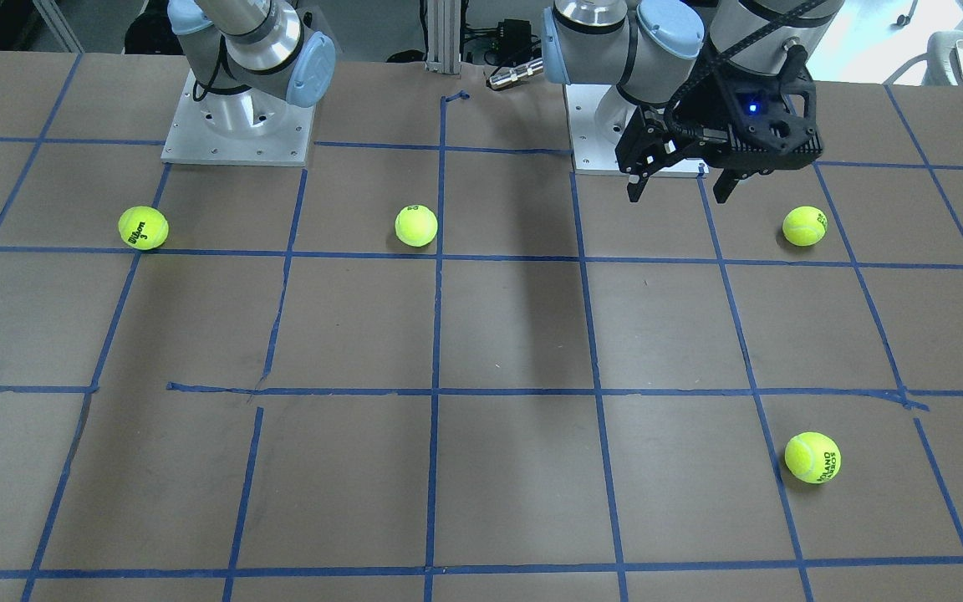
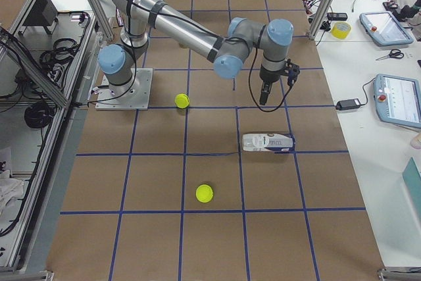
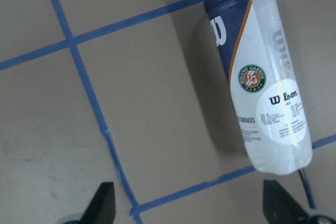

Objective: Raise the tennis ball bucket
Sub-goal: 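Move the right gripper down to the Wilson tennis ball tube and grasp it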

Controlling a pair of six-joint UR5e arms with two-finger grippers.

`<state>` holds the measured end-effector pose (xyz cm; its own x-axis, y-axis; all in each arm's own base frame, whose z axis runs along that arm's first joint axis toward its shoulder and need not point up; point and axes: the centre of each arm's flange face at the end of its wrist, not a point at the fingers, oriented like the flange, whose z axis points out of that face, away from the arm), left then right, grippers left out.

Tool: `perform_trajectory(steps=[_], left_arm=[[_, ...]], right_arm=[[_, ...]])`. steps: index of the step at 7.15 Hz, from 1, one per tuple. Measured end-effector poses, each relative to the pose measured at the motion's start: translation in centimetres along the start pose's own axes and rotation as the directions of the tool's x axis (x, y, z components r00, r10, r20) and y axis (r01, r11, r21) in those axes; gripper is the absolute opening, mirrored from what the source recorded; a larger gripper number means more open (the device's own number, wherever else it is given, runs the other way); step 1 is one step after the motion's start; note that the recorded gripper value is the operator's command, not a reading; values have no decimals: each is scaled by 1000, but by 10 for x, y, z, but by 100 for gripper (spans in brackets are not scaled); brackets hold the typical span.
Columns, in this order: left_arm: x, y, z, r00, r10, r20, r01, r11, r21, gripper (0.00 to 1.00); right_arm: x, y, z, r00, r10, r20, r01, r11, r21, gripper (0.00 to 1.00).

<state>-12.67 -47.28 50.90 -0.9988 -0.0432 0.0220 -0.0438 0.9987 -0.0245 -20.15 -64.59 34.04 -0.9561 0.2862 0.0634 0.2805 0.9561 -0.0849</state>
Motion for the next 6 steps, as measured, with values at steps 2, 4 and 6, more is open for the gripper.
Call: perform_trajectory(steps=[2, 4, 6], left_arm=[[0, -1, 1, 1000, 0, -1, 0, 1000, -1, 100], [0, -1, 1, 1000, 0, -2, 0, 1000, 0, 100], [1, -2, 1, 1000, 0, -5, 0, 1000, 1, 100]], right_arm=[[34, -18, 50, 995, -104, -13, 104, 994, 14, 100], [53, -22, 89, 980, -200, -10, 200, 979, -28, 100], [61, -22, 101, 971, -235, -44, 232, 971, -58, 100]])
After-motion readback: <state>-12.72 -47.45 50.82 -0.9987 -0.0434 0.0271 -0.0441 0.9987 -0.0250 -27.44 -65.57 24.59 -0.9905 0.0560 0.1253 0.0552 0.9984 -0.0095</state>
